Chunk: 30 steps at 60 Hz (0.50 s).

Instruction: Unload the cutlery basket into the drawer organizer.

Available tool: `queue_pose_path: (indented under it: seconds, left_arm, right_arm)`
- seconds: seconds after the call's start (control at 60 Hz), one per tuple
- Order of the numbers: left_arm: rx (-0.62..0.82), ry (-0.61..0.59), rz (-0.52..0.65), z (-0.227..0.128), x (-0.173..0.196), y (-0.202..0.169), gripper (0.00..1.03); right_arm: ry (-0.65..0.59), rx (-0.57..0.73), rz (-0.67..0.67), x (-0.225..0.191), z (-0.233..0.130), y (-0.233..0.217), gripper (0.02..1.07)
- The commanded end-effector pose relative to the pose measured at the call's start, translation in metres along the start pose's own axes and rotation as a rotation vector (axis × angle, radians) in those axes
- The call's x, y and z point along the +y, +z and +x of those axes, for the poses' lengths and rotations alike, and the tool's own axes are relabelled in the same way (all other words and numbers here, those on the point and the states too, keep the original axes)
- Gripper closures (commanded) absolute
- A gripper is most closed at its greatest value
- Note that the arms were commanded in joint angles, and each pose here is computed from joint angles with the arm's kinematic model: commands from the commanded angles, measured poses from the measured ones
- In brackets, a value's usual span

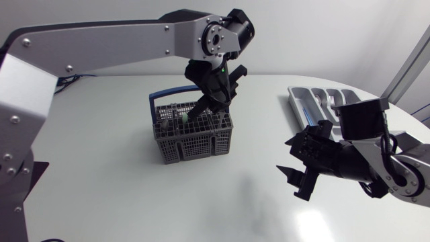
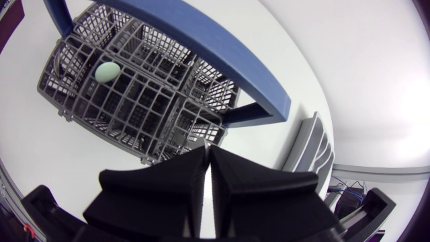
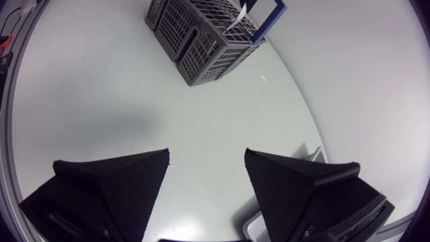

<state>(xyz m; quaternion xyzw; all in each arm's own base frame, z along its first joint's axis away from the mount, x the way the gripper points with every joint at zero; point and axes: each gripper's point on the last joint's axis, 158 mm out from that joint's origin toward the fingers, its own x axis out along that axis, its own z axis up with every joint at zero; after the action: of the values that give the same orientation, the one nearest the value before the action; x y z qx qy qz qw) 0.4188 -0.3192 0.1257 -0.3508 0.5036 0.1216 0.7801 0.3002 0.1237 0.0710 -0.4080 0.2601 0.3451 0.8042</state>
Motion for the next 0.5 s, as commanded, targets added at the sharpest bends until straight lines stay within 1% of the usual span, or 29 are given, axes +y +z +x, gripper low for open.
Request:
queue_pose_path:
  seconds: [0.0,0.2,0.483]
  left_arm:
    - [-0.003,-0.017,-0.013,-0.016,0.001,0.002,0.99]
    - [0.004,-0.053,-0.025,-0.035,-0.003,0.005,0.99]
    - [0.009,-0.07,-0.056,-0.053,0.001,0.005,0.99]
  right_arm:
    - [0.015,0.019,0.012,0.009,0.003,-0.007,0.26]
    - [0.007,0.017,0.009,0.009,0.001,-0.005,0.26]
    - [0.007,0.017,0.009,0.011,0.001,-0.002,0.26]
